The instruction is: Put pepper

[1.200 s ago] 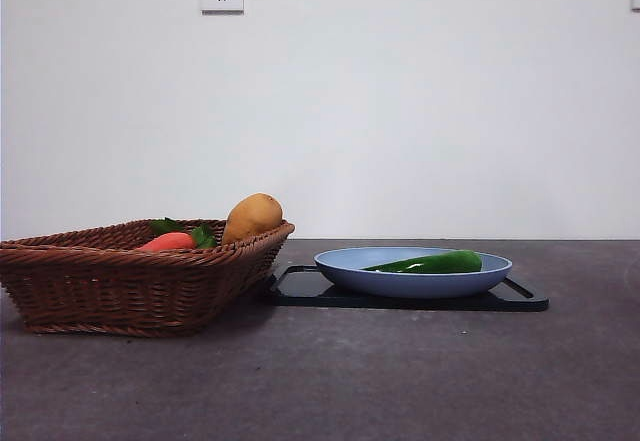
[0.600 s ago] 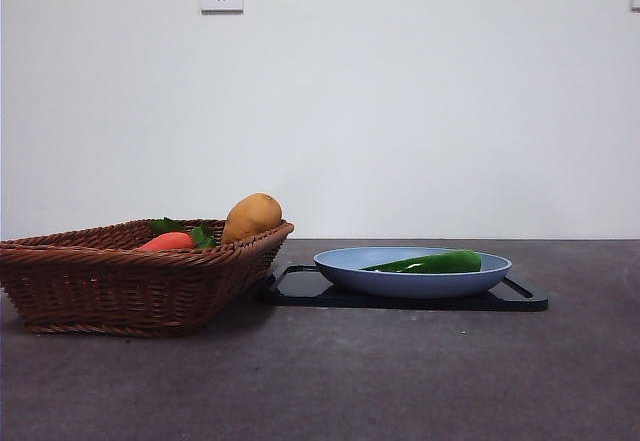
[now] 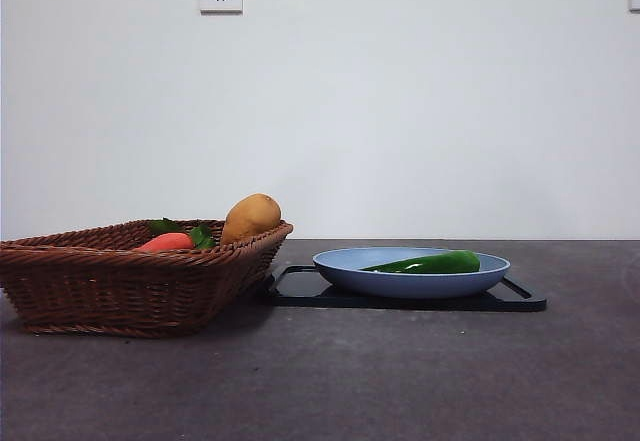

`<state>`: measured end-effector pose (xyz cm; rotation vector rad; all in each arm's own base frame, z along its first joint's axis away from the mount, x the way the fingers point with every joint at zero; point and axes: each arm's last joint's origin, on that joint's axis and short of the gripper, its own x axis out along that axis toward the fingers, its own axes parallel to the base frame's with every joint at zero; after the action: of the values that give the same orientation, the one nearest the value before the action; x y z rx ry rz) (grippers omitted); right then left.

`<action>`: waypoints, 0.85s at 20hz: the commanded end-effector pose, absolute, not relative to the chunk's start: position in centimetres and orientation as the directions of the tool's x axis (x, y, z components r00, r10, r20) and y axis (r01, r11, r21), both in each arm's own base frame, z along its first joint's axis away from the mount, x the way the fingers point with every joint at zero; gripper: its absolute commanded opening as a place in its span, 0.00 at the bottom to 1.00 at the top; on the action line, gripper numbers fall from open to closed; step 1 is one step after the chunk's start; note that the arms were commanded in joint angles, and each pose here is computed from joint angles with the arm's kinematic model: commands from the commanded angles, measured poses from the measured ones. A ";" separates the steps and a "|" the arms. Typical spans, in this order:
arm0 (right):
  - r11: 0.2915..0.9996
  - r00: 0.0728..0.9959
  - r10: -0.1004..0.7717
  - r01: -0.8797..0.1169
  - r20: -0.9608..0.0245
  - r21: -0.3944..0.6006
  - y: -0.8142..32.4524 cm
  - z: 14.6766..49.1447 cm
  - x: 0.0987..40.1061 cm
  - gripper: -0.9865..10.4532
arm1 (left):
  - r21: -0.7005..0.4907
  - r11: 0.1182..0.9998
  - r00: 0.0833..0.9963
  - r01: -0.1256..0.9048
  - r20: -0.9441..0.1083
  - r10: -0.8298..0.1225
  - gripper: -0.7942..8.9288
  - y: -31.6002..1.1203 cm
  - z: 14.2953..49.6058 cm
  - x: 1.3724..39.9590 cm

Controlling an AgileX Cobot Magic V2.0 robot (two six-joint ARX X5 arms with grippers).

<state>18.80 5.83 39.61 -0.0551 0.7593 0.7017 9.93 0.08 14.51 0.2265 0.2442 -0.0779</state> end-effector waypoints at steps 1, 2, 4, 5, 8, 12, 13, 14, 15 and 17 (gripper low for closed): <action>0.775 0.652 0.573 -0.629 -0.497 0.068 4.8 41.1 17.6 0.09 | 0.205 0.974 0.970 0.097 -0.239 -0.047 0.09 0.1 14.3 10.0; 0.790 0.703 0.570 -0.612 -0.425 0.047 4.1 41.1 17.0 0.09 | 0.206 0.974 0.972 0.096 -0.232 -0.047 0.09 0.1 14.4 10.0; 0.837 0.796 0.526 -0.548 -0.301 0.014 2.7 39.9 15.4 0.09 | 0.207 0.974 0.974 0.094 -0.221 -0.047 0.09 0.1 14.5 10.0; 0.861 0.835 0.492 -0.509 -0.246 -0.008 2.0 38.7 14.5 0.09 | 0.207 0.974 0.974 0.093 -0.220 -0.047 0.09 0.1 14.5 10.0; 0.907 0.903 0.404 -0.416 -0.144 -0.066 0.7 34.7 12.1 0.09 | 0.207 0.974 0.974 0.094 -0.221 -0.047 0.09 0.1 14.5 10.0; 0.926 0.935 0.352 -0.353 -0.028 -0.133 0.3 28.5 10.3 0.09 | 0.207 0.974 0.974 0.094 -0.221 -0.047 0.09 0.1 14.5 10.0; 0.925 0.935 0.356 -0.353 -0.006 -0.143 0.3 26.7 10.1 0.09 | 0.207 0.974 0.974 0.094 -0.221 -0.047 0.09 0.1 14.5 10.0; 0.923 0.932 0.363 -0.358 0.011 -0.142 0.4 25.4 10.0 0.09 | 0.207 0.974 0.974 0.094 -0.221 -0.047 0.09 0.1 14.5 10.0; 0.918 0.925 0.379 -0.372 0.026 -0.135 0.6 23.9 10.0 0.09 | 0.207 0.974 0.974 0.094 -0.221 -0.047 0.09 0.1 14.5 10.0; 0.903 0.909 0.414 -0.405 0.039 -0.140 1.0 21.7 10.0 0.09 | 0.207 0.974 0.974 0.093 -0.220 -0.047 0.09 0.1 14.5 10.0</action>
<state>10.06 0.95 21.64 -0.1394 -0.0506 0.4221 9.99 0.08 14.76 0.2281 0.2179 -0.0759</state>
